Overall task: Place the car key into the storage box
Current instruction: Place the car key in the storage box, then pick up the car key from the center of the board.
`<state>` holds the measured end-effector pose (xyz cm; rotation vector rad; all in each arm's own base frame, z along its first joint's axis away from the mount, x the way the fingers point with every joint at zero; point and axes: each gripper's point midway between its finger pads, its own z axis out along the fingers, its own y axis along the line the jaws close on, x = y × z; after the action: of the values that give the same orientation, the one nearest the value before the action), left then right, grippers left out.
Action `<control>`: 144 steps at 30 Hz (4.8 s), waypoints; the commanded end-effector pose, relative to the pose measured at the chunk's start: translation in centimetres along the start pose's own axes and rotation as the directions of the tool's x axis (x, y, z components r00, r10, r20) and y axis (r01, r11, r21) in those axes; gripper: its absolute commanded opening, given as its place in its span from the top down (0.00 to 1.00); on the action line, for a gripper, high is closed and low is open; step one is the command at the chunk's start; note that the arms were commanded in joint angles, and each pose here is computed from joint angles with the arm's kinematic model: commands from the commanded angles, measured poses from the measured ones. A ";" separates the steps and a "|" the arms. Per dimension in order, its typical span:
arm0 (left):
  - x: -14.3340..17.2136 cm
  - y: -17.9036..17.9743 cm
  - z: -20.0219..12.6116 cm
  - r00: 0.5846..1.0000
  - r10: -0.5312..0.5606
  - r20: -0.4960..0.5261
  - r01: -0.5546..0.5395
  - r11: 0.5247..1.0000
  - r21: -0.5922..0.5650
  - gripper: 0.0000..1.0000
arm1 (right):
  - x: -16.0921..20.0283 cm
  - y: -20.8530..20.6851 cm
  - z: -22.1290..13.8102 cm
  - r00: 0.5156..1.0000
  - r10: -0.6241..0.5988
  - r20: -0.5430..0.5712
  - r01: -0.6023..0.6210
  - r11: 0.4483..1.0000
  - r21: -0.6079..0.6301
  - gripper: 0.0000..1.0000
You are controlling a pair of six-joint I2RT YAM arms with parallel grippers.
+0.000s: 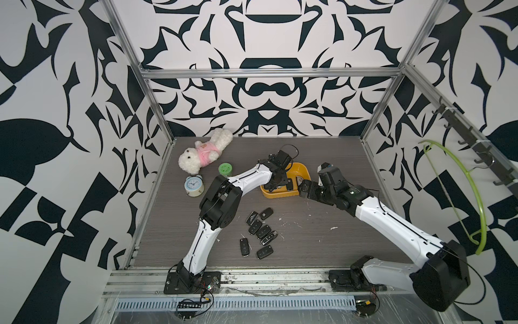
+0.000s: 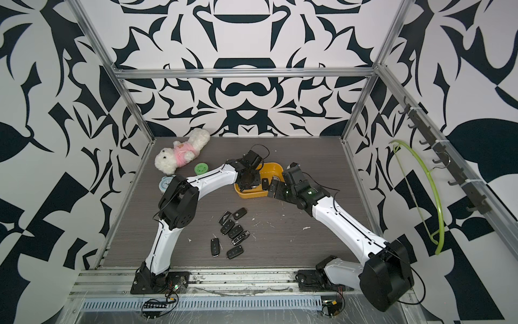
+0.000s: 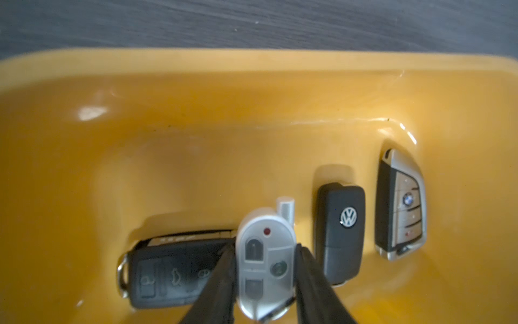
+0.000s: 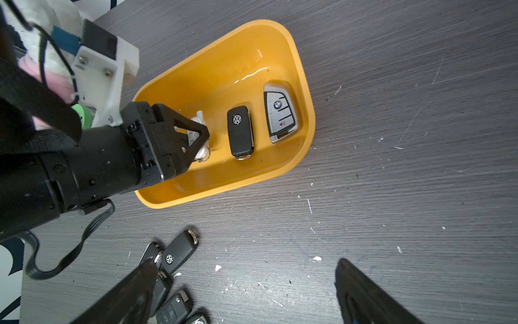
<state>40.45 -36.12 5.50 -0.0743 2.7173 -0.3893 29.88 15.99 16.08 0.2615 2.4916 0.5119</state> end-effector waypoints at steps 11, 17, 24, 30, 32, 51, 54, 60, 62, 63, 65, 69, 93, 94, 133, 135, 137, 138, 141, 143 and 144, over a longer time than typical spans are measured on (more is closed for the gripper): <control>-3.0 -2.6 -5.5 0.995 0.033 0.096 -0.041 0.996 0.081 0.39 | -1.0 1.1 -0.6 0.998 -0.051 0.032 0.052 0.998 -0.033 0.00; -5.3 -2.5 -11.1 0.973 0.017 0.229 -0.044 0.993 0.112 0.30 | -0.9 3.0 -0.9 0.990 -0.139 0.007 0.139 0.984 -0.114 0.00; -5.1 1.2 -15.7 0.958 0.020 0.287 -0.043 0.996 0.074 0.01 | 4.0 6.7 -0.9 0.910 -0.391 -0.139 0.364 0.912 -0.186 0.06; -2.7 6.7 -17.8 0.963 -0.041 0.265 0.033 0.999 0.034 0.01 | 11.1 10.5 -1.4 0.757 -0.606 -0.243 0.544 0.791 -0.279 0.12; -1.9 9.0 -18.4 0.963 -0.103 0.249 0.093 0.994 0.050 0.01 | 13.2 11.6 -1.8 0.713 -0.654 -0.251 0.576 0.752 -0.320 0.14; 1.6 19.6 -20.9 0.879 -0.423 0.220 0.397 0.905 0.154 0.01 | 26.5 11.3 0.1 0.423 -0.782 -0.458 0.615 0.619 -0.489 0.17; 1.4 19.3 -20.7 0.878 -0.431 0.211 0.401 0.900 0.170 0.01 | 26.9 10.6 0.7 0.409 -0.774 -0.484 0.621 0.624 -0.474 0.14; 1.1 19.1 -21.0 0.876 -0.430 0.216 0.399 0.900 0.176 0.01 | 27.4 10.4 2.3 0.403 -0.767 -0.499 0.635 0.627 -0.452 0.12; 1.2 19.1 -21.0 0.876 -0.432 0.216 0.400 0.900 0.176 0.01 | 27.7 10.4 2.7 0.386 -0.774 -0.501 0.643 0.615 -0.456 0.12; 1.2 19.1 -21.1 0.875 -0.432 0.217 0.400 0.899 0.177 0.01 | 27.7 10.4 2.8 0.381 -0.781 -0.495 0.649 0.607 -0.459 0.12; 1.3 19.2 -21.1 0.876 -0.432 0.215 0.401 0.900 0.172 0.01 | 27.3 10.4 3.2 0.371 -0.803 -0.466 0.677 0.577 -0.457 0.11; 1.3 19.3 -21.1 0.877 -0.431 0.215 0.401 0.900 0.170 0.01 | 27.2 10.7 3.7 0.329 -0.836 -0.439 0.707 0.526 -0.472 0.10; 1.1 18.8 -20.5 0.877 -0.441 0.192 0.410 0.894 0.181 0.01 | 26.8 10.0 5.1 0.070 -0.935 -0.349 0.843 0.242 -0.480 0.15; 1.1 18.7 -20.5 0.878 -0.440 0.191 0.409 0.895 0.182 0.01 | 26.9 10.1 5.1 0.063 -0.936 -0.348 0.846 0.235 -0.479 0.15; 0.7 18.7 -19.3 0.879 -0.443 0.174 0.417 0.893 0.171 0.01 | 25.6 12.8 0.3 0.186 -0.953 -0.241 0.828 0.284 -0.484 1.00; 0.8 18.7 -19.1 0.879 -0.445 0.171 0.419 0.893 0.167 0.01 | 24.7 13.3 -0.4 0.227 -0.950 -0.212 0.832 0.303 -0.466 1.00; 0.7 18.7 -19.0 0.880 -0.445 0.167 0.419 0.892 0.168 0.01 | 23.3 14.0 -1.2 0.275 -0.946 -0.171 0.841 0.323 -0.434 1.00; 0.8 18.7 -18.8 0.881 -0.445 0.164 0.420 0.892 0.167 0.01 | 22.6 14.3 -1.4 0.297 -0.942 -0.154 0.845 0.335 -0.418 1.00; 0.8 18.6 -18.6 0.880 -0.448 0.157 0.423 0.890 0.170 0.01 | 20.2 15.2 -1.9 0.390 -0.915 -0.104 0.835 0.399 -0.378 1.00; 0.9 18.6 -18.5 0.879 -0.453 0.152 0.428 0.888 0.171 0.01 | 18.4 15.6 -2.0 0.462 -0.884 -0.070 0.816 0.454 -0.359 1.00; 1.0 18.6 -18.4 0.878 -0.455 0.150 0.430 0.886 0.171 0.01 | 17.6 15.8 -2.0 0.495 -0.867 -0.056 0.804 0.481 -0.350 1.00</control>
<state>31.98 -13.31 15.68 -0.6741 2.4758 -0.6277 12.96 34.92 13.30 -1.3882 2.3321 0.4136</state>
